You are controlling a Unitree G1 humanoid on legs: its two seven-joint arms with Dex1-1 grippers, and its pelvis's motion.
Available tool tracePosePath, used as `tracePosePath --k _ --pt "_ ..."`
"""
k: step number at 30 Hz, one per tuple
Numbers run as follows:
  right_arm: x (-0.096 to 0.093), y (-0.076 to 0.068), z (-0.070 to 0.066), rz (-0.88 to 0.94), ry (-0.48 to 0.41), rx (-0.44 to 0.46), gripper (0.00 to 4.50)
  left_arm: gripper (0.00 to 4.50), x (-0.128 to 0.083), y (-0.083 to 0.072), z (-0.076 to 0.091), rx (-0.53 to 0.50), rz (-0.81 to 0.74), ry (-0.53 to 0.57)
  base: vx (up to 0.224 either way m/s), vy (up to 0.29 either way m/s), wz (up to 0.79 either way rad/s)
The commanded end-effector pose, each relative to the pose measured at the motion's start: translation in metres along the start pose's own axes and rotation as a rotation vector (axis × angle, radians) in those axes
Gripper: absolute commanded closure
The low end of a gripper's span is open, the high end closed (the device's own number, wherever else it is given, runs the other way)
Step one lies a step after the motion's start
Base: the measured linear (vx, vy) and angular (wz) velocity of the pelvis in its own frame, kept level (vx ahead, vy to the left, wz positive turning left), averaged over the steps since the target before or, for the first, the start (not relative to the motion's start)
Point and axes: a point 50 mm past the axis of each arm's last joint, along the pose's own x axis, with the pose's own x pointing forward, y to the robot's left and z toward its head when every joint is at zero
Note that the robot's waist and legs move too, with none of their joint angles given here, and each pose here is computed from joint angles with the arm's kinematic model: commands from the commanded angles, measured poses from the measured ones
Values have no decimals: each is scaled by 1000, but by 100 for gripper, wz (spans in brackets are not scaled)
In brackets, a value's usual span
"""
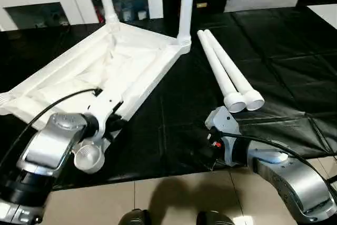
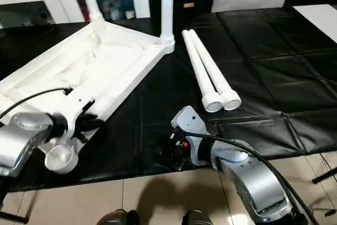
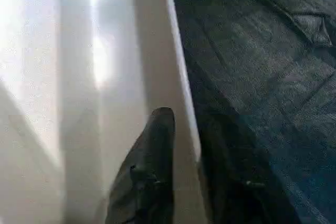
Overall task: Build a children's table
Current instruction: Rotate table base
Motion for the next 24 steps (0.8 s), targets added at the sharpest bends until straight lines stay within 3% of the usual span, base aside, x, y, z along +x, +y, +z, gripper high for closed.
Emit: tracePosePath --k 1,10,15,24 --pt "1 1 2 7 -5 -5 0 377 -4 1 1 0 -1 -5 0 0 0" --pt "1 -1 3 -7 -8 -12 0 445 2 -9 2 -65 -41 -33 0 0 0" --pt "1 -4 3 -34 -11 -11 0 445 17 -25 24 -204 -86 -142 0 0 0" --pt "-1 -10 4 -80 -16 -12 0 445 48 -48 51 -349 -57 -232 0 0 0"
